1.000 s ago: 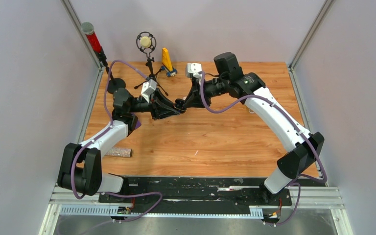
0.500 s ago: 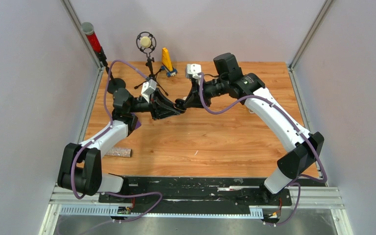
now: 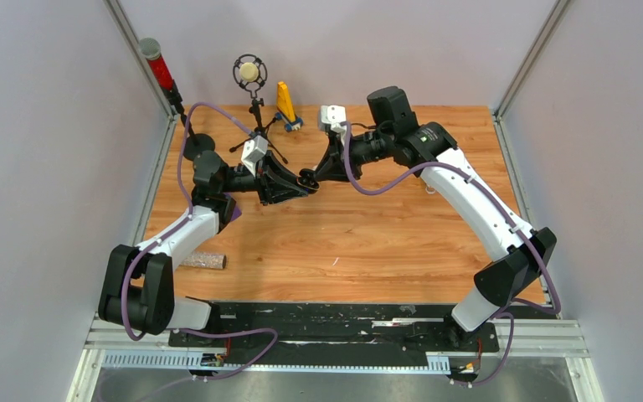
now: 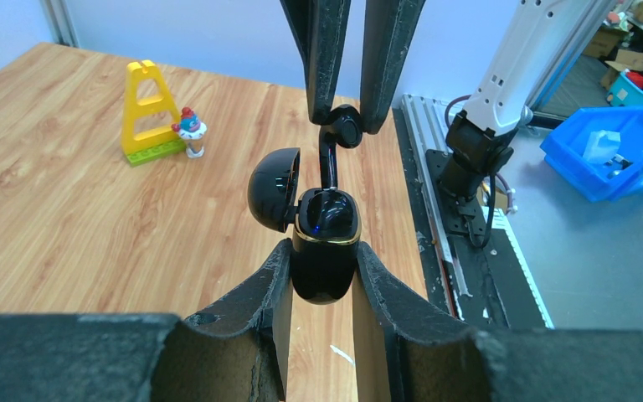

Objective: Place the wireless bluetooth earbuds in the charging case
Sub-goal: Place the earbud in the charging case.

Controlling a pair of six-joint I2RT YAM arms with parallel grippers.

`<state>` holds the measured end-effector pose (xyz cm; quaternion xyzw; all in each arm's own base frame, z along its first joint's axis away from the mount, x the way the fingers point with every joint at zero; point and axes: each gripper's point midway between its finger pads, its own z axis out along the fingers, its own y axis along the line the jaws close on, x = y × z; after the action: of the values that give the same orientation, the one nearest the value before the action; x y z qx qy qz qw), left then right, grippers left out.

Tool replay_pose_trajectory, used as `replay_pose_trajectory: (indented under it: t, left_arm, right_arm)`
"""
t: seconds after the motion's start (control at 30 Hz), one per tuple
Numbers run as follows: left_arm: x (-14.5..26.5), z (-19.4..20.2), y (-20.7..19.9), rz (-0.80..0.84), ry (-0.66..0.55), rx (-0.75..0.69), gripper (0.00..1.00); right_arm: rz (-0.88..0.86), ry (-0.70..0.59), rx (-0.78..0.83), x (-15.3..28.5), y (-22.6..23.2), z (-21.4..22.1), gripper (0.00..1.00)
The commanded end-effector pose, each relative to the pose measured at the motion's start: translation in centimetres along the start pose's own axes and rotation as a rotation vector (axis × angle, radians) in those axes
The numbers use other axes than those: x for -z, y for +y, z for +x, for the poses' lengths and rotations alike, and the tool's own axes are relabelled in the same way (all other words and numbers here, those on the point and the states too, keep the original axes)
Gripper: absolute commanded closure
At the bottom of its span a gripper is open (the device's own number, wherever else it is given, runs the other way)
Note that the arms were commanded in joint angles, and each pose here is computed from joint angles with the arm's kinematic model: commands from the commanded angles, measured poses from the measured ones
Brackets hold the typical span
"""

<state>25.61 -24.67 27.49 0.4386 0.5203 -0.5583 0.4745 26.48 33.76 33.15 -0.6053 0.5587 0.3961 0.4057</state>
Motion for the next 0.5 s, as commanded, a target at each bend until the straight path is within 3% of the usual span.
replay_pose_trajectory:
  t: [0.0, 0.47]
  left_arm:
    - [-0.19, -2.26, -0.55, 0.014, -0.023, -0.098, 1.00]
    - [-0.19, -1.97, -0.27, 0.006, -0.016, -0.086, 1.00]
  right_arm:
    - [-0.001, -0.014, 0.066, 0.79, 0.95, -1.17, 0.81]
    - [0.018, 0.033, 0.090, 1.22, 0.88, -0.24, 0.81]
